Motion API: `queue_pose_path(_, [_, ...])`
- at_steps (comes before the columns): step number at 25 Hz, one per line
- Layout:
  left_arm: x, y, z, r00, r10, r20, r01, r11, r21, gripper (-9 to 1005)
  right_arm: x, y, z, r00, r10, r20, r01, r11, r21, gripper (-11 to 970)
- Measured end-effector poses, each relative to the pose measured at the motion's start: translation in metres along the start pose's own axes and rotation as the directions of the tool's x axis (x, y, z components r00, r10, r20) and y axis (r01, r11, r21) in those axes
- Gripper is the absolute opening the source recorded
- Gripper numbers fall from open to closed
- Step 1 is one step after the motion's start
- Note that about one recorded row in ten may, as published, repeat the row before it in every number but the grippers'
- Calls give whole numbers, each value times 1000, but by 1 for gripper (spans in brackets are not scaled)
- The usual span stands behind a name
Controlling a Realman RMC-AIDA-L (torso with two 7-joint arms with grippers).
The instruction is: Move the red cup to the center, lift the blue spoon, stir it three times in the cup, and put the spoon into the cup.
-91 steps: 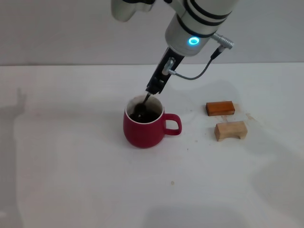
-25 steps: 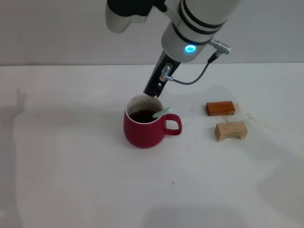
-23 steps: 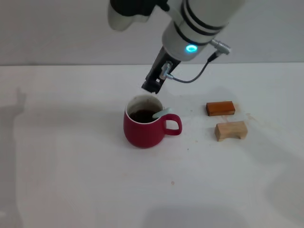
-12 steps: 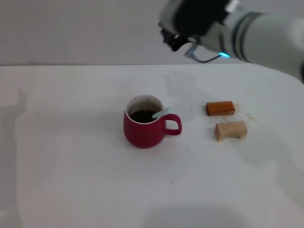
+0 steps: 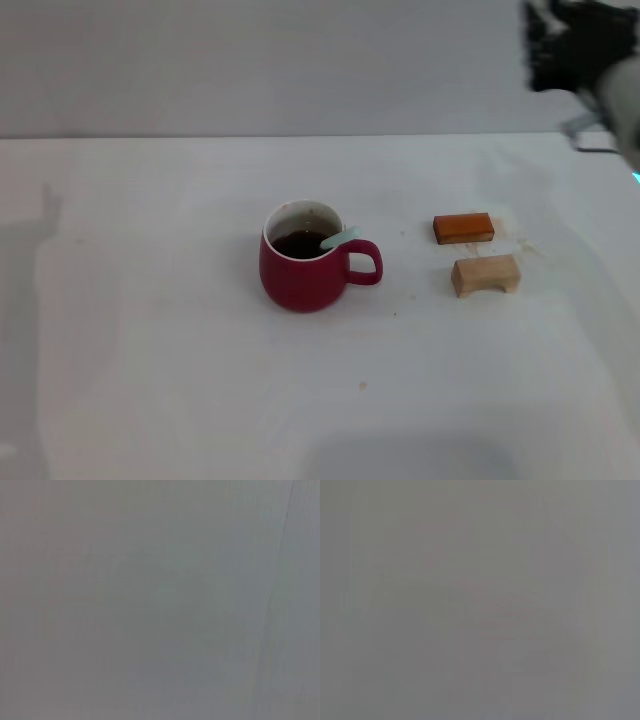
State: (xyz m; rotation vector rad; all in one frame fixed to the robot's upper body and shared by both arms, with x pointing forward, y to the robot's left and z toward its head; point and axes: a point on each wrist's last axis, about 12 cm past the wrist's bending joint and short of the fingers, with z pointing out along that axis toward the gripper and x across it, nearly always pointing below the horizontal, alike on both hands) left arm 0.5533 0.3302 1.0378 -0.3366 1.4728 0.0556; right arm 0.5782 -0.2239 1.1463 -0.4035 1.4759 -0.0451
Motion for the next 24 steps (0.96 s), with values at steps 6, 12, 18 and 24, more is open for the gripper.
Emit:
queue_pose_path(6, [1,-3,-1,1000,8,-3,-8,1000,22,862,43,-37,-31,986,162,30,-164,963,215,168])
queue_pose_path(12, [2,-5,-3,1000,25,-4,-25,999,45,862,90,-52,-63,985,170,29,-169,919,357,169])
queue_pose_path(18, [3,-8,-6,997,75,3,-75,994,81,862,112,-55,-77,986,155,54,-164,904,396,166])
queue_pose_path(24, [2,-7,-7,995,102,11,-103,992,80,862,123,-63,-86,980,177,90,-198,893,405,165])
